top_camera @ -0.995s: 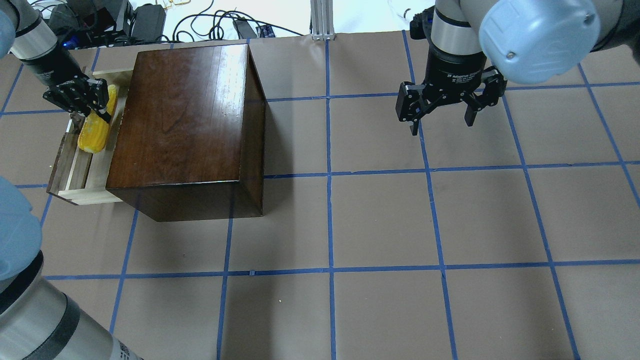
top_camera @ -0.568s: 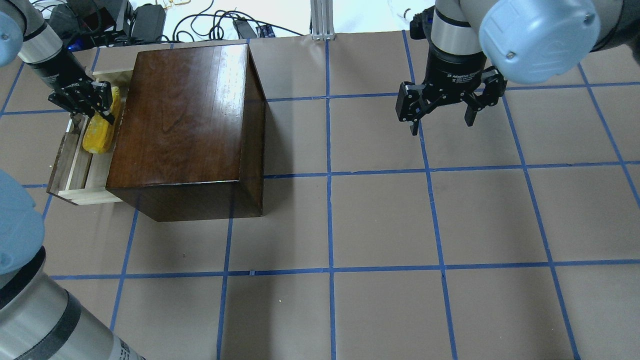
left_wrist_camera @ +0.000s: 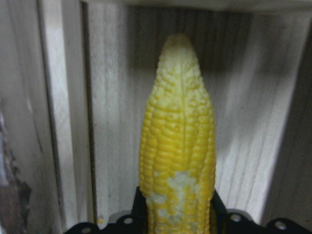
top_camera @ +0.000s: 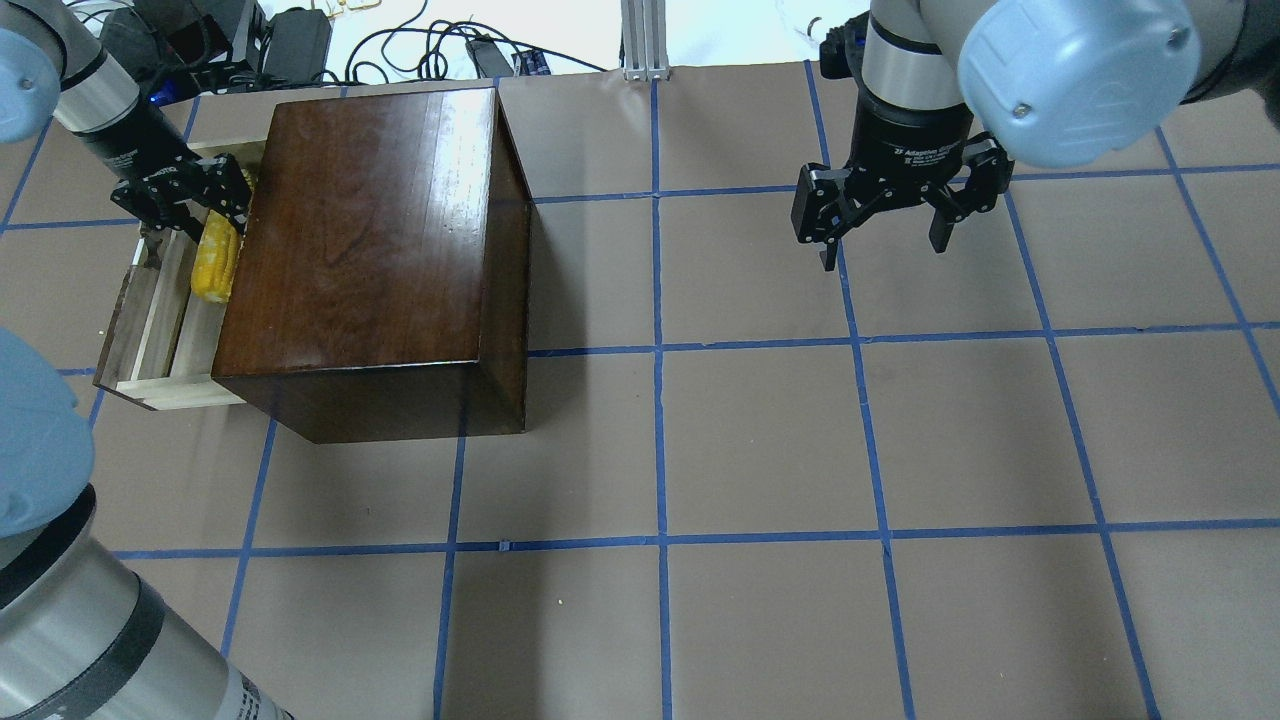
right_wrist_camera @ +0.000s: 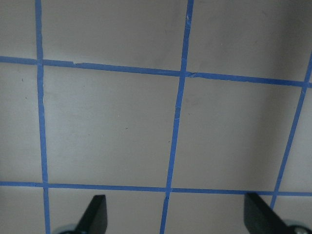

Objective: Open drawer and put corn inside
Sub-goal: 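Carry the corn over the open drawer and lower it inside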

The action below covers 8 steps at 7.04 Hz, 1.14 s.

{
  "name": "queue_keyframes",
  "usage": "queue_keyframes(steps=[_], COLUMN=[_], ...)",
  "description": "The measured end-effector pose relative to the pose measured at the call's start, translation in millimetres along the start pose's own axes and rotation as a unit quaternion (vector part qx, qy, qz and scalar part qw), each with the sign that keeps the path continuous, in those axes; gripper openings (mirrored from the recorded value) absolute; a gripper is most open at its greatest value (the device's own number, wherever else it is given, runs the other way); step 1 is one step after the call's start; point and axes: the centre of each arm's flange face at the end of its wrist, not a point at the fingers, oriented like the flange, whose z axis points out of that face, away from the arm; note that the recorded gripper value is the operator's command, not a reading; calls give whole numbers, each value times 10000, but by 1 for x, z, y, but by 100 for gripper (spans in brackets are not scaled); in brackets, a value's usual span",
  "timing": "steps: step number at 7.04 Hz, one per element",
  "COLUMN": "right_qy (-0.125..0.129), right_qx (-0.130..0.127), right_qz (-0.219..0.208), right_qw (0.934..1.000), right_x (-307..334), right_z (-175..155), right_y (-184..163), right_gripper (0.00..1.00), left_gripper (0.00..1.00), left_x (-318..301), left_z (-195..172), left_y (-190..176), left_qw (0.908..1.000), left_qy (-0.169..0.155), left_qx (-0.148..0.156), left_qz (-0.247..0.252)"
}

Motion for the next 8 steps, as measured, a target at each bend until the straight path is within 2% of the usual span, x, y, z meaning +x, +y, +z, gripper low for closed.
queue_keyframes(steps=[4, 6, 8], right_qy=[0, 0, 0], right_qx=[0, 0, 0], right_qz=[0, 2, 2], right_qw=[10000, 10000, 10000], right_x=[0, 0, 0], right_z=[0, 0, 0], right_y=[0, 0, 0], right_gripper=[100, 100, 100], left_gripper=[100, 100, 100], left_x=[15, 34, 94], left_z=[-38, -73, -103], left_y=[23, 42, 61], left_qw=[10000, 9991, 9960], left_qy=[-61, -375, -726], left_qx=[42, 154, 357], left_qz=[46, 153, 382])
